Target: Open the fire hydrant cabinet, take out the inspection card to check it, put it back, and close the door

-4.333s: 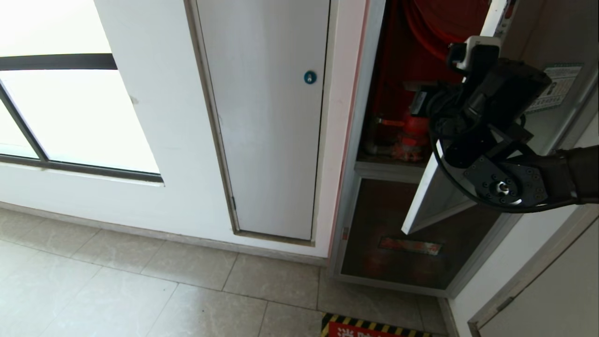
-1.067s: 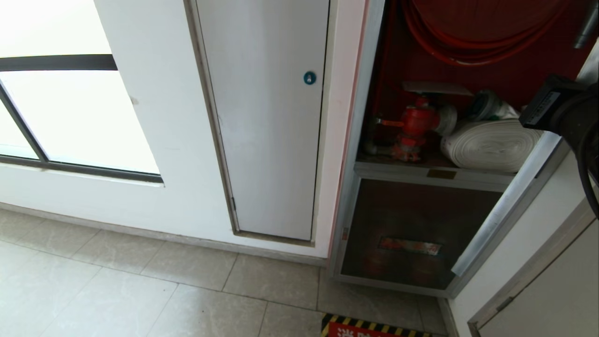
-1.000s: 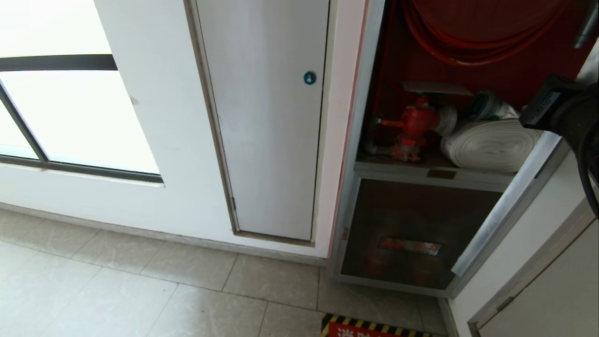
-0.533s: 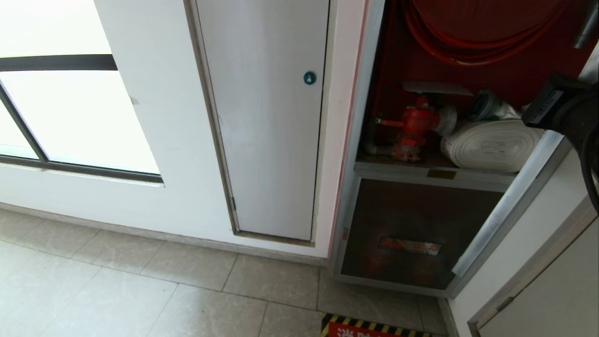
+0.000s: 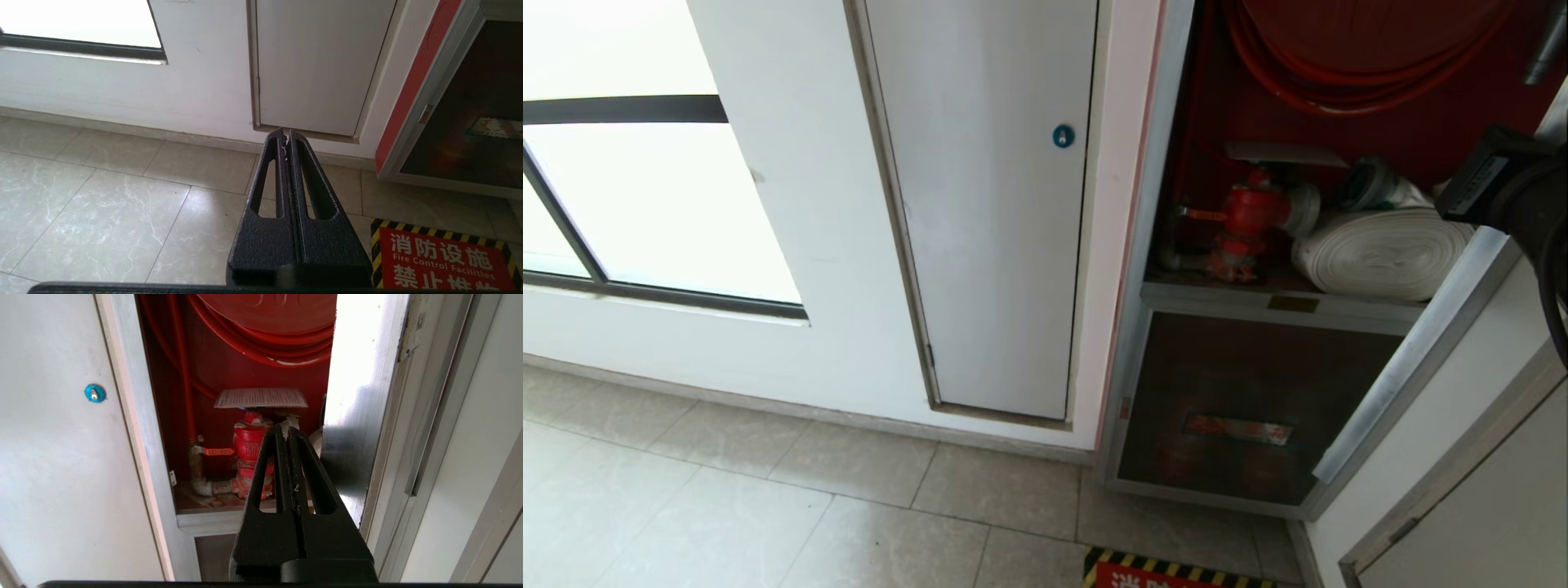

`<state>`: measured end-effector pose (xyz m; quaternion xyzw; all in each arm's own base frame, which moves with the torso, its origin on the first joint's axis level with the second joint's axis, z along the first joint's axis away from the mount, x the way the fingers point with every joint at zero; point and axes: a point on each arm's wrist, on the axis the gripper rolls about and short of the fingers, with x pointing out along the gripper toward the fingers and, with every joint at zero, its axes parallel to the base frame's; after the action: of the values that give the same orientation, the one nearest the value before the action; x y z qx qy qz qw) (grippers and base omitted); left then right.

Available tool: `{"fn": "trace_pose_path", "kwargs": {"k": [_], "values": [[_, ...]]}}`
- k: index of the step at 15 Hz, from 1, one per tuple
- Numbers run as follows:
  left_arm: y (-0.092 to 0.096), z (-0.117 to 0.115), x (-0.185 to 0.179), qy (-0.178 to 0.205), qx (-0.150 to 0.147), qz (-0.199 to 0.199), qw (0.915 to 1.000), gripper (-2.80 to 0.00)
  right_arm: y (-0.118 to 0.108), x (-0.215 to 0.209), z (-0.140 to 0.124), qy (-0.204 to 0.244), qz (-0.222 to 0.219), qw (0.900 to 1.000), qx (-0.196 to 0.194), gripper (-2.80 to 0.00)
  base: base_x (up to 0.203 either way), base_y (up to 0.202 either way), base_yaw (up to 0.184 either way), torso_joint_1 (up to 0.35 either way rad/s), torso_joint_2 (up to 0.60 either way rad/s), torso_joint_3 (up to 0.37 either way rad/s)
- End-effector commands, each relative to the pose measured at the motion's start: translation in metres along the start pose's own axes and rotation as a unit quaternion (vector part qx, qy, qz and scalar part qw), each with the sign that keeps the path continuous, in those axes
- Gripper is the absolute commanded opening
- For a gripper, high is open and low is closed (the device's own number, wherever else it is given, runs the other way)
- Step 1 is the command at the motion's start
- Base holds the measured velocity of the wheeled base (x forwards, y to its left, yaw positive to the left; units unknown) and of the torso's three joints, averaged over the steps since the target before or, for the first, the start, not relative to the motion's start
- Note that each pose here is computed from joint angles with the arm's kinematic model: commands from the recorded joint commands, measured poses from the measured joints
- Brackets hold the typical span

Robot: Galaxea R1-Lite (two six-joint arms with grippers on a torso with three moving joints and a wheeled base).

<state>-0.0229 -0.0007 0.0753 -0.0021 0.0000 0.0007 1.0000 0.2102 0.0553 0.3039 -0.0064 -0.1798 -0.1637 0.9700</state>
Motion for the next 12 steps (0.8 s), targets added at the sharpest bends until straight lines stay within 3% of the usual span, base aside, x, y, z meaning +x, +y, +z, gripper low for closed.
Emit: {"fn": "trace_pose_path", "kwargs": {"k": [1,12], "values": [[0.0000,0.0000,0.0001,0.001,0.000,0.000,1.0000,-2.80,-0.0001,0.0017,-0.0014,0.000,-0.004,1.000,-0.002,-2.80,0.000,0.000,0.000,0.000,0.00,0.000],[0.0000,0.0000,0.0001,0.001,0.000,0.001,1.0000,-2.80,-0.0032,0.0043,-0.0016,-0.001,-0.012,1.000,-0.004,-2.80,0.000,0.000,0.000,0.000,0.00,0.000]]}}
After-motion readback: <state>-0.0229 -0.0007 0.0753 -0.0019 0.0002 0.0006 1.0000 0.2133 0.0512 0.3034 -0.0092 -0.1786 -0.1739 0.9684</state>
